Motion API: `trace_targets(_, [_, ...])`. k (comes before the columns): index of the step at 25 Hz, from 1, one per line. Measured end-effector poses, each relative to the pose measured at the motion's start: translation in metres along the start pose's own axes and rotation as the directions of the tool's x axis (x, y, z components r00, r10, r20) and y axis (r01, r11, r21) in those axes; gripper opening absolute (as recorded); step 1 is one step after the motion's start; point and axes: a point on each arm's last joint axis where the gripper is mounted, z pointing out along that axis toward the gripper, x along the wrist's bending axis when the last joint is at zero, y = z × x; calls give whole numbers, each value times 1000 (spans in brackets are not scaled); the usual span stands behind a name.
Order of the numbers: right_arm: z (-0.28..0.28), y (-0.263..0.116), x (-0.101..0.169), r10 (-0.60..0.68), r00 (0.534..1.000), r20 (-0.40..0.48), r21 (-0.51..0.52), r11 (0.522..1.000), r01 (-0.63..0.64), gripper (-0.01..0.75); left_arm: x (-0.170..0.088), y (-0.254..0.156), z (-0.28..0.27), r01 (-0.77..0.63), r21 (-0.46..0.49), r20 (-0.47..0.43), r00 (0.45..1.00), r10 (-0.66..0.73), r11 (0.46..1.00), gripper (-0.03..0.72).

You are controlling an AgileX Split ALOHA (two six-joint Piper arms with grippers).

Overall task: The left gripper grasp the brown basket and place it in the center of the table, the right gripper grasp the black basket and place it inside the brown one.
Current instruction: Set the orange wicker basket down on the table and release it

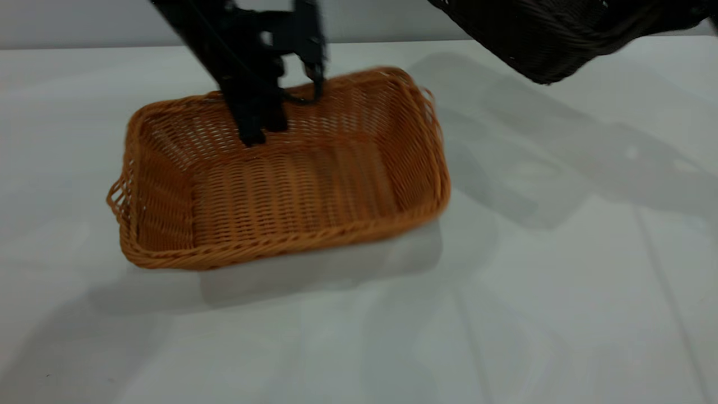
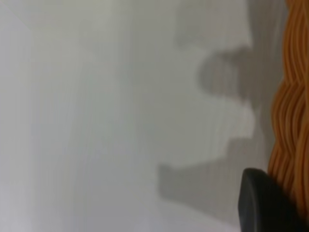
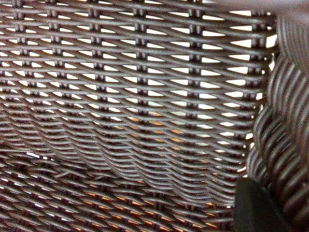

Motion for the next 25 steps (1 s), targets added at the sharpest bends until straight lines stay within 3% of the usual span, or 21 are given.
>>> trace_targets(5, [-8,2,6,-77,997,30,54,996,75,88,-7,19,1,-117,-17,-13,993,117,993,90])
trace_targets(13, [-9,3,8,-75,997,25,57,996,74,88,-8,24,2,-115,-35,-17,993,114,993,111])
trace_targets(19, [-12,5,7,-45,999,-3,51,998,45,88,-7,28,1,-98,-59,-43,995,95,993,286])
trace_targets(22, [-19,12,4,2,999,-52,21,1000,-1,88,-2,34,-10,-83,-76,-70,995,78,994,402])
trace_targets(25, [-31,22,-2,57,992,-112,-20,998,-60,88,6,41,-38,-58,-90,-65,996,52,994,465])
